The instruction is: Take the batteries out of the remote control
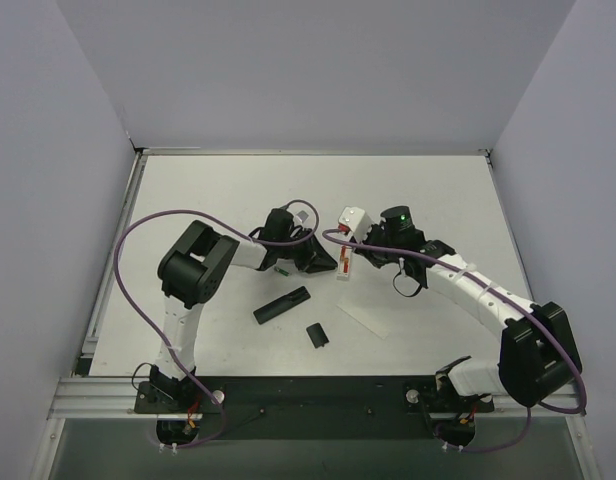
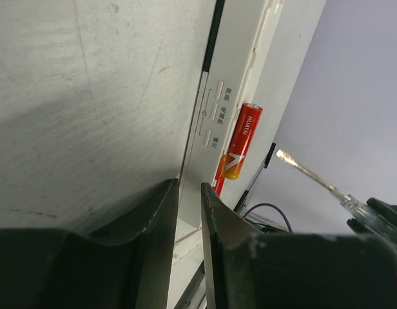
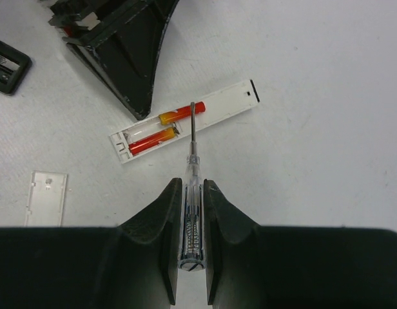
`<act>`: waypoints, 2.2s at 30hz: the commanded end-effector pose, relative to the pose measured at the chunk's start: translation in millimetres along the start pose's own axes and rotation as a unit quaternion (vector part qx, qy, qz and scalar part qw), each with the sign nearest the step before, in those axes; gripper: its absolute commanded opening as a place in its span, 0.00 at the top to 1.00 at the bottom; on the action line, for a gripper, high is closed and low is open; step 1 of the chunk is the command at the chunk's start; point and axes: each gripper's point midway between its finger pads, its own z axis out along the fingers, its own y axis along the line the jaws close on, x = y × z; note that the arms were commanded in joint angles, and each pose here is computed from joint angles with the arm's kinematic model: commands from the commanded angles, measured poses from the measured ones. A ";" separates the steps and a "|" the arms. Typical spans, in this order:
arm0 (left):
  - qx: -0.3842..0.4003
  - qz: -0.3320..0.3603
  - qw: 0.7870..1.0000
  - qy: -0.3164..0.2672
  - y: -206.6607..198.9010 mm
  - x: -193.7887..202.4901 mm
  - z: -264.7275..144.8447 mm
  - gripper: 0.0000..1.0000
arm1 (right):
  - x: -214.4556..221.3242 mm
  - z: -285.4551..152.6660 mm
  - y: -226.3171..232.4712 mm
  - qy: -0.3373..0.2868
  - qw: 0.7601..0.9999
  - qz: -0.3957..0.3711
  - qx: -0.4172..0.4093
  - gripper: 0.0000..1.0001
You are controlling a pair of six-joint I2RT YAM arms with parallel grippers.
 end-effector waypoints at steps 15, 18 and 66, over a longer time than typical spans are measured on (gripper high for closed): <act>0.013 0.023 1.000 -0.009 -17.9 2.5 -6.9 0.69 | 8.1 -4.0 -17.0 0.028 0.998 0.045 0.035 1.00; 0.004 0.029 0.999 -0.028 -15.1 -5.5 -13.4 0.69 | 10.5 -1.8 -13.9 0.029 0.998 0.047 0.029 1.00; -0.040 0.073 0.992 -0.093 -24.8 -45.7 -50.6 0.69 | -0.7 -9.4 4.5 0.051 0.999 0.018 0.003 1.00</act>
